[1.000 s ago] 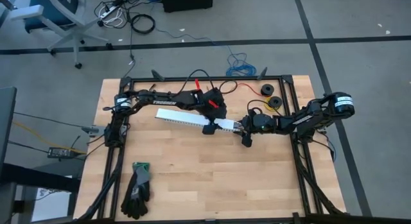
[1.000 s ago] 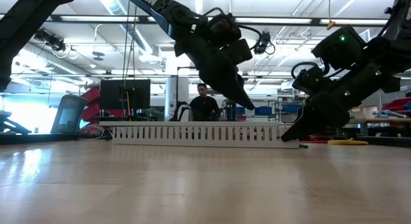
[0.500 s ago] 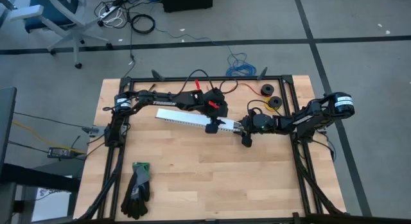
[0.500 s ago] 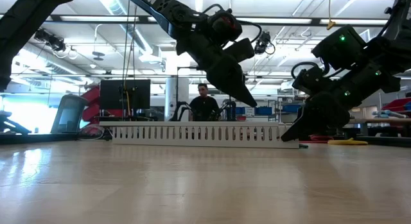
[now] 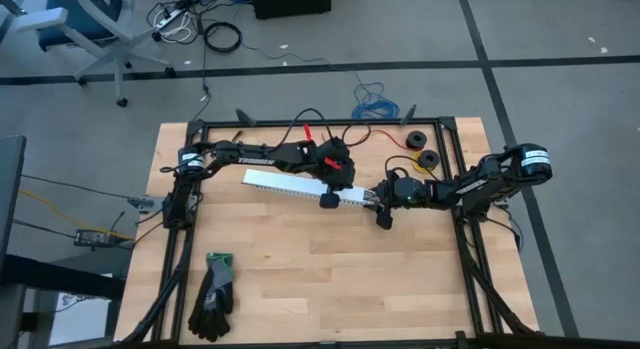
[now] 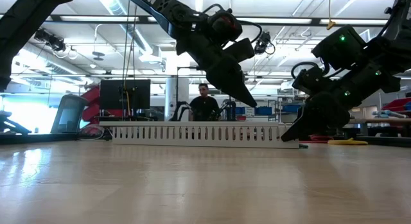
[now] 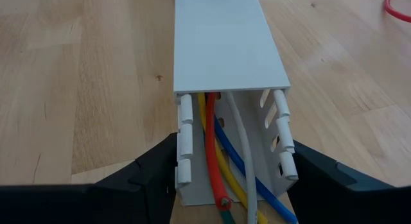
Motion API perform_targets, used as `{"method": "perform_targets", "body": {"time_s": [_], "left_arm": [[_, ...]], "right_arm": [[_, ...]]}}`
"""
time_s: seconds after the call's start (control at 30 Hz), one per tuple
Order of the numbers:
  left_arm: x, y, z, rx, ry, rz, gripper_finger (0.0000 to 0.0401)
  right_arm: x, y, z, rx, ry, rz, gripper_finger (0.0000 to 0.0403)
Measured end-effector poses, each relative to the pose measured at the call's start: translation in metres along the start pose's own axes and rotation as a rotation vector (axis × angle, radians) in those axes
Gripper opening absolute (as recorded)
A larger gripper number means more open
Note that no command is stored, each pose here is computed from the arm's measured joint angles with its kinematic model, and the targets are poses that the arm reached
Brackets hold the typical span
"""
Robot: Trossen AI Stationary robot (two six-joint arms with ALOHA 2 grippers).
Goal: Ziptie cables
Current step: Close the cable duct
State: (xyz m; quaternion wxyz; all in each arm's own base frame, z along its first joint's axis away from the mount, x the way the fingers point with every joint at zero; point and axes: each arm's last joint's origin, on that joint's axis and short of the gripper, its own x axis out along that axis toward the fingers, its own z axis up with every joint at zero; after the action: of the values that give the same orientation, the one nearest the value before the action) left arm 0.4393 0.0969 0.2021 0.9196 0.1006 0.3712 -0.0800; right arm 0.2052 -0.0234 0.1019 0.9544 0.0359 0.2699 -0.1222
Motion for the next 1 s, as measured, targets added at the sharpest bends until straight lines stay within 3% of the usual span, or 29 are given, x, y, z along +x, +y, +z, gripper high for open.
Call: {"method": "perform_targets", "body": {"time_s": [0.6,1.0], "left_arm": [[0.026,-0.005,-0.014,-0.036,0.04,-0.03,0.0002],[0.037,-0.005,-0.012,-0.02,-0.036,-0.028,0.0002]], "right_arm": [[0.0,0.0,0.0,0.001,-0.006,0.0,0.0234],[0.0,0.0,0.0,0.002,-0.01,0.0,0.0234]]}}
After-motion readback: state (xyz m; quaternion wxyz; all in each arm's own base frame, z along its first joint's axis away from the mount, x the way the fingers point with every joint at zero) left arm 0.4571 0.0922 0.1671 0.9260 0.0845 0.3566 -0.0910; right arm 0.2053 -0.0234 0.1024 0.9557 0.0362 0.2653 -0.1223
